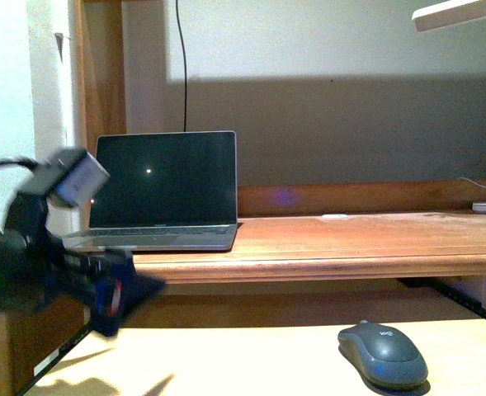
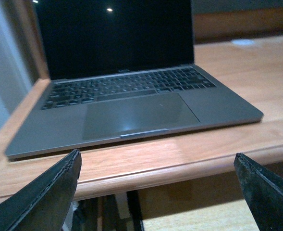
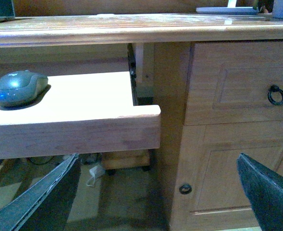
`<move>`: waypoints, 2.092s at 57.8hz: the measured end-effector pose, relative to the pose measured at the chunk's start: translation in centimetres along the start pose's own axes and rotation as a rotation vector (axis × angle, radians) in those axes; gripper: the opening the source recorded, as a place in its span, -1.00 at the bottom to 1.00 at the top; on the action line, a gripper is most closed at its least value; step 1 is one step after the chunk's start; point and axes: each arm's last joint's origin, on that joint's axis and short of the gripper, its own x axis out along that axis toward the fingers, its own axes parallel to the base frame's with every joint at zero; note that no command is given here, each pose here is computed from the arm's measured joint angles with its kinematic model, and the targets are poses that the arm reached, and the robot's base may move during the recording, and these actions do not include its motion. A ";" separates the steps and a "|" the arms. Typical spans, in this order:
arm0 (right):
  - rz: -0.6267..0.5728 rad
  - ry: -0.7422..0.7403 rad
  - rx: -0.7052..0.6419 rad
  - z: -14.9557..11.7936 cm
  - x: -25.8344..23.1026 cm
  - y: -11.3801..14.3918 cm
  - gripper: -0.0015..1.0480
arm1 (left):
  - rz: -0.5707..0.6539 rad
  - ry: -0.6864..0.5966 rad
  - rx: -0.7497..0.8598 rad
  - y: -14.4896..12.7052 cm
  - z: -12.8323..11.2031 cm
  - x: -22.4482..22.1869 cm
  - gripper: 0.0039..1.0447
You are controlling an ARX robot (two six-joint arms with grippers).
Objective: Place mouse
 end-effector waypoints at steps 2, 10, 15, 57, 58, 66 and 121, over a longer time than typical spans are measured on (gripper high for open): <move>0.000 0.000 0.000 0.0 0.0 0.0 0.86 | 0.023 -0.005 0.001 -0.1 0.1 -0.6 0.86; 0.000 0.000 0.000 0.0 0.0 0.0 0.86 | 0.094 -0.046 0.003 -1.2 0.4 -4.3 0.86; 0.000 0.000 0.000 0.0 0.0 0.0 0.86 | 0.139 -0.060 -0.022 -1.4 0.5 -7.0 0.86; 0.018 0.012 0.004 -0.1 0.0 0.0 0.86 | 0.251 0.017 -0.075 -3.2 -10.6 -24.6 -0.95; 0.033 0.025 0.005 -0.1 0.0 0.1 0.86 | 0.251 0.017 -0.076 -3.2 -10.6 -24.6 -0.96; 0.142 0.103 0.029 1.4 1.1 1.1 0.86 | 0.250 0.017 -0.076 -3.3 -11.6 -24.6 -0.96; 0.422 0.299 -0.106 9.8 16.4 16.3 0.86 | 0.251 0.015 -0.076 -3.3 -11.7 -24.6 0.86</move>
